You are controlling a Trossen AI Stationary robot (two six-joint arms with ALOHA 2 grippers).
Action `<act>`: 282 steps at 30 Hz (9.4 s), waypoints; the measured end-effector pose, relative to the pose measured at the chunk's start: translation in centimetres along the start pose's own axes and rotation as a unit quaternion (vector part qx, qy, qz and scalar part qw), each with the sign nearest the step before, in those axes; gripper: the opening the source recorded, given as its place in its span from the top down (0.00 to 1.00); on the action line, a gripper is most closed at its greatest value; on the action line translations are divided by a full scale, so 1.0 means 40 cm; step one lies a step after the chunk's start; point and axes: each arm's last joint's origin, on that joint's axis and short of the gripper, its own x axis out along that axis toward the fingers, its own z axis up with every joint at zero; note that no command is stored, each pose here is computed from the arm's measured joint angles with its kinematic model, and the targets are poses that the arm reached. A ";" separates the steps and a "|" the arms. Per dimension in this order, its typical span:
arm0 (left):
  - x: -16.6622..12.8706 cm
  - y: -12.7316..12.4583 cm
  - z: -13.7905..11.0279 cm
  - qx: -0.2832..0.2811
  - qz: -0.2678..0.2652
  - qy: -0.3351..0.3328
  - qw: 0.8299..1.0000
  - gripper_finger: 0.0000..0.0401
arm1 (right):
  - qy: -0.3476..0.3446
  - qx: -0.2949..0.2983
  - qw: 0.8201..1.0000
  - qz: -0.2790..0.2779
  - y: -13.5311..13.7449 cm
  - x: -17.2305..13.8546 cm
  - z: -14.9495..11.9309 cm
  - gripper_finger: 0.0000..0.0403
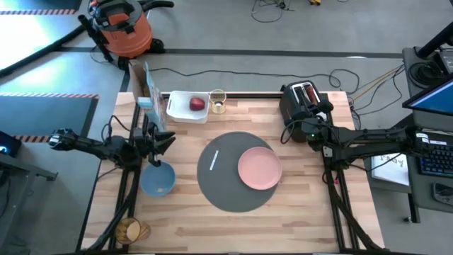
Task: Arrange a breakfast setting
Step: Put the blue bowl beside the pink plate on the gray mat, then pour the cereal from the blue cereal box into the blue bowl on the gray mat
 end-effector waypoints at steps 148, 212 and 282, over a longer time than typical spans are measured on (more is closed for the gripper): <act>0.272 -0.283 -0.217 -0.100 0.381 0.746 0.537 1.00 | 0.000 0.000 1.000 0.000 0.000 0.000 0.000 0.77; 0.653 -0.385 -0.263 0.123 0.078 0.752 0.643 0.66 | 0.000 0.000 1.000 0.000 0.000 0.000 0.000 0.77; 0.080 -0.014 -0.141 0.062 0.626 0.164 0.760 0.25 | 0.000 0.000 1.000 0.000 0.000 0.000 0.000 0.77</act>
